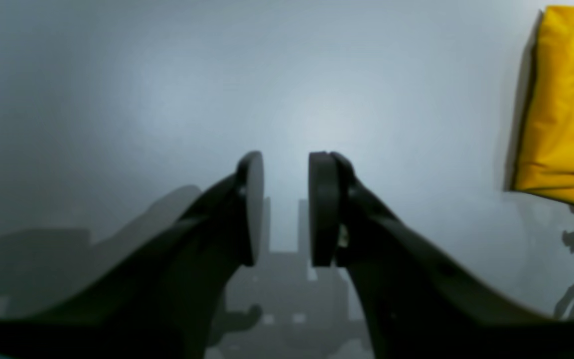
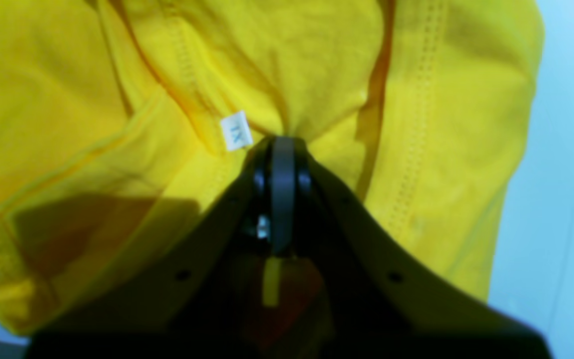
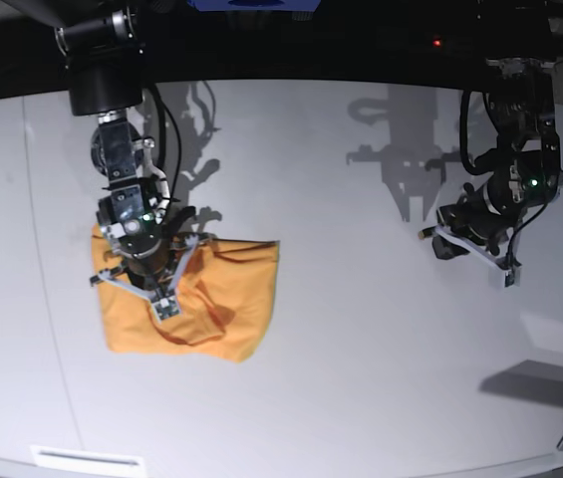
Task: Fold the T-shirt properly
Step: 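Drag the orange bundle with the right gripper away from the left gripper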
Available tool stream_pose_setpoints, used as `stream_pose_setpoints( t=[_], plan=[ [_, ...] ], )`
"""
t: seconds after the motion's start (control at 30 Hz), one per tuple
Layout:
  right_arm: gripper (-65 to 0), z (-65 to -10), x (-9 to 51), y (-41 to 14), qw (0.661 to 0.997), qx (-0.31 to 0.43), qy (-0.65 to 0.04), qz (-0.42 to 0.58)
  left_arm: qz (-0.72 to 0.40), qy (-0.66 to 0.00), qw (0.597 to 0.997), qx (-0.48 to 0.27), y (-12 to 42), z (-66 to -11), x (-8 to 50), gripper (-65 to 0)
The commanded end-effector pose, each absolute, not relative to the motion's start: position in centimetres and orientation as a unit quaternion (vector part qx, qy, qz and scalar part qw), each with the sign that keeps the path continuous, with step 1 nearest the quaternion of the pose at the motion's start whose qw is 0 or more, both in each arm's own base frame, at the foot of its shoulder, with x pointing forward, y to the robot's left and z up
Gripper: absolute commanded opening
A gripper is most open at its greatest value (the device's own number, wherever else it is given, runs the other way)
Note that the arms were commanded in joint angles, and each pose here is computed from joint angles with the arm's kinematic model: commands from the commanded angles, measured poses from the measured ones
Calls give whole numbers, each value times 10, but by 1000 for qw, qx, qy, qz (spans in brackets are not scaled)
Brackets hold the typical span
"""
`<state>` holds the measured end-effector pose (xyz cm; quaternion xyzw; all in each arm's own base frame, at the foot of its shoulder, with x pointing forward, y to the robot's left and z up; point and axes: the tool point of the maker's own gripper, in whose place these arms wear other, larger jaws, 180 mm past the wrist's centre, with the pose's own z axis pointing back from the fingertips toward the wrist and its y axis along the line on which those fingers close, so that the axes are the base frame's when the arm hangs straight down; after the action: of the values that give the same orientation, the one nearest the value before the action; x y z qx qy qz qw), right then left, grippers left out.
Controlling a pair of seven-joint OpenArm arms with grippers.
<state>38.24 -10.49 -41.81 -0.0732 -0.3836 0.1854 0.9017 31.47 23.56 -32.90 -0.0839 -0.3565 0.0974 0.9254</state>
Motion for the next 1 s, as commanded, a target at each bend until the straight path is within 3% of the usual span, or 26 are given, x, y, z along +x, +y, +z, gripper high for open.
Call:
stream_pose_setpoints(
  t=[0.0, 0.27, 0.63, 0.83, 0.97],
  plan=[
    [-647, -437, 363, -123, 924, -97, -322, 182, 93, -380, 917, -80, 240, -315, 323, -502],
    [-641, -397, 364, -118, 903, -100, -377, 178, 93, -381, 916, -80, 240, -314, 324, -502],
    [-637, -371, 367, -113, 896, -107, -391, 181, 91, -387, 914, -84, 237, -310, 329, -502],
    [-559, -361, 363, -101, 878, -135, -404, 219, 91, -392, 912, -84, 237, -307, 330, -502],
    [-541, -337, 365, -108, 856, -182, -426, 229, 90, -396, 910, -85, 236, -306, 331, -506]
  ],
)
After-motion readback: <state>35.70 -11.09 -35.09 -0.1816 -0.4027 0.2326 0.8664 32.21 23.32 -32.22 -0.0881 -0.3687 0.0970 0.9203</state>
